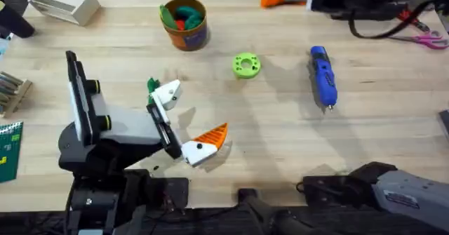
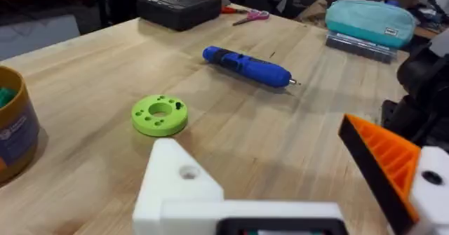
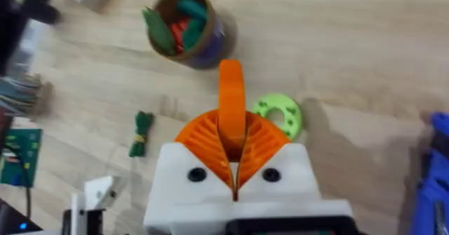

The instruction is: Pick up the gripper from the table and insert it into the empty holder that is missing its gripper. Then pick up a screw, insert it into the mounting hole, and use the screwdriver to tighten it. Finally, clean up the table by picking up the vegetable and placing it into the bucket.

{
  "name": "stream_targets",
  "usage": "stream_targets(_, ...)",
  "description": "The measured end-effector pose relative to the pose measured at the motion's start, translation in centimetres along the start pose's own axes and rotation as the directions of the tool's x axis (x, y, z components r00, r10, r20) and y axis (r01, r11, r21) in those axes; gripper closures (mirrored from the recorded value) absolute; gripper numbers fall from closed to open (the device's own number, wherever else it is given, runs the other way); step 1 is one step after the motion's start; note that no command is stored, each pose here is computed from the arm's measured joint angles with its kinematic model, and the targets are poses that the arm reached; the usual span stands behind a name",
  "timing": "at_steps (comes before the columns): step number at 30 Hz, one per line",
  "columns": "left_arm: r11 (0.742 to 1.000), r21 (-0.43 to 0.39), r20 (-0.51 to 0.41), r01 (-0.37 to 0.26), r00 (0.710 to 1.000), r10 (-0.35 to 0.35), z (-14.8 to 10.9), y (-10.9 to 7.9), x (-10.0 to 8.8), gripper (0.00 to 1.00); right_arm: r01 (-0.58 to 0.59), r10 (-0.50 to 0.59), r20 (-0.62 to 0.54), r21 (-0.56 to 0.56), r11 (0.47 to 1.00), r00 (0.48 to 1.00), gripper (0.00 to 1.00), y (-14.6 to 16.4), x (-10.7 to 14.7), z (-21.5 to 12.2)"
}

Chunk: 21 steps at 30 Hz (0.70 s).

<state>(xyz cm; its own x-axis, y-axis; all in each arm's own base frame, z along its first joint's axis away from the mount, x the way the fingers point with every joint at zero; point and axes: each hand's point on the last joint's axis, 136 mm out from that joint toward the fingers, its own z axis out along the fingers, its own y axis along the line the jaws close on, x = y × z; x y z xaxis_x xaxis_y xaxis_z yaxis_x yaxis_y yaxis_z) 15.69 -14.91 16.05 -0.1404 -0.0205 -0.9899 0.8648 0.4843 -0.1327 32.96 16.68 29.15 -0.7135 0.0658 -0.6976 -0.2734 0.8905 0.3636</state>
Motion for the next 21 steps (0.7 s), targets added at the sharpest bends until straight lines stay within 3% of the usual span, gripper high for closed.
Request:
stream_targets(4,1.000,0.000,0.000,0.000,1.000,0.000,0.0,0.0,0.0,0.015,0.013,-0.008,0.051,-0.086,0.996,0.999,0.983,1.0,-1.0,0.4)
stream_targets(11,1.000,0.000,0.000,0.000,1.000,0.000,0.0,0.0,0.0,0.015,-0.045,0.052,0.015,-0.330,0.943,0.999,0.983,1.9,0.4,1.9)
stream_targets(19,1.000,0.000,0.000,0.000,1.000,0.000,0.0,0.0,0.0,0.015,-0.093,0.126,0.023,-0.549,0.830,0.992,0.983,3.0,0.6,2.1)
stream_targets(20,1.000,0.000,0.000,0.000,1.000,0.000,0.0,0.0,0.0,0.015,-0.120,0.149,-0.004,-0.612,0.782,0.989,0.983,3.7,1.5,2.1)
stream_targets(21,1.000,0.000,0.000,0.000,1.000,0.000,0.0,0.0,0.0,0.015,-0.132,0.157,-0.016,-0.630,0.765,0.988,0.983,3.9,1.7,2.0)
